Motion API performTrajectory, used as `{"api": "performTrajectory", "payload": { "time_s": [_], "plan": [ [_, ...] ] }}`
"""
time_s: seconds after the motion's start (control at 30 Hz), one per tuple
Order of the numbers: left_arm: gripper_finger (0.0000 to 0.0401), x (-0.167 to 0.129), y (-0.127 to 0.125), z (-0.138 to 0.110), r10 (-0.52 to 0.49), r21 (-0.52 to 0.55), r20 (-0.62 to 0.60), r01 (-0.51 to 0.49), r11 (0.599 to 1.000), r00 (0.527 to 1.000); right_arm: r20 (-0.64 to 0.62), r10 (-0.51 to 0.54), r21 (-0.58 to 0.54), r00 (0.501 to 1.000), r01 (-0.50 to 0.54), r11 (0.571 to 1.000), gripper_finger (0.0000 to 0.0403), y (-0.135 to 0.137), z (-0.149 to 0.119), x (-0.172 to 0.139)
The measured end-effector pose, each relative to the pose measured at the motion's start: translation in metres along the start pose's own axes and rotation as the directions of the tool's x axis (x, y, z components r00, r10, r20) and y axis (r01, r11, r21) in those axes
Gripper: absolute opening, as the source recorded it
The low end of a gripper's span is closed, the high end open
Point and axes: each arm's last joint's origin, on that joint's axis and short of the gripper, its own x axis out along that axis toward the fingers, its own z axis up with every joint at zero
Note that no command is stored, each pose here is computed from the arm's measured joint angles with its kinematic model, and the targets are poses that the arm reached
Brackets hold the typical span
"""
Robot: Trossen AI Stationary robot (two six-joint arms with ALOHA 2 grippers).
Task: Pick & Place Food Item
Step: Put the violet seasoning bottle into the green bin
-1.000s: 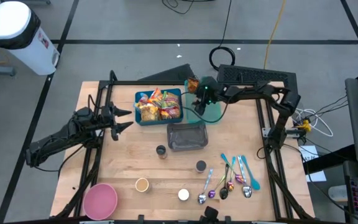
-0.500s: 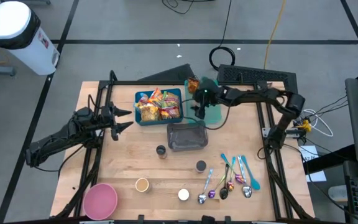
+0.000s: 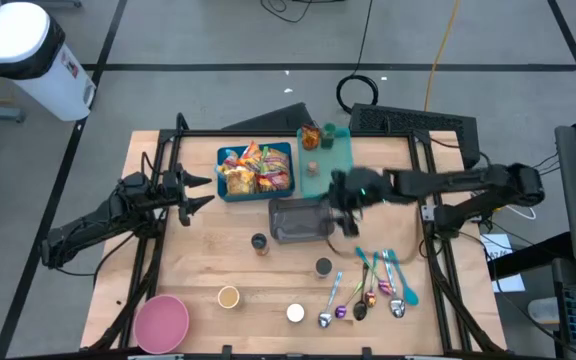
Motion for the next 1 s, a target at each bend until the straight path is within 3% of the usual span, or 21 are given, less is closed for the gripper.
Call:
{"api": "performTrajectory", "payload": {
  "time_s": [0.2,0.33,0.5,0.67,1.0],
  "plan": [
    [0.0271,0.0,0.0,0.0,0.0,0.0,0.0,0.0,1.0,1.0,0.08,0.177,-0.074,0.981,-0.171,0.983,0.0247,0.065,-0.009,0.003],
    [0.0271,0.0,0.0,0.0,0.0,0.0,0.0,0.0,1.0,1.0,0.119,0.17,-0.026,0.978,-0.168,0.985,0.0267,0.088,-0.008,0.004],
    [0.0271,0.0,0.0,0.0,0.0,0.0,0.0,0.0,1.0,1.0,0.132,0.173,0.012,0.976,-0.176,0.984,0.0315,0.101,0.0,0.005],
    [0.0271,0.0,0.0,0.0,0.0,0.001,0.003,0.0,1.0,1.0,0.055,0.183,0.008,0.981,-0.184,0.983,0.0348,0.107,-0.009,0.02],
    [0.0271,0.0,0.0,0.0,0.0,0.0,0.0,0.0,1.0,1.0,-0.075,0.156,0.006,0.985,-0.155,0.988,0.0338,0.111,-0.028,0.052]
  ]
}}
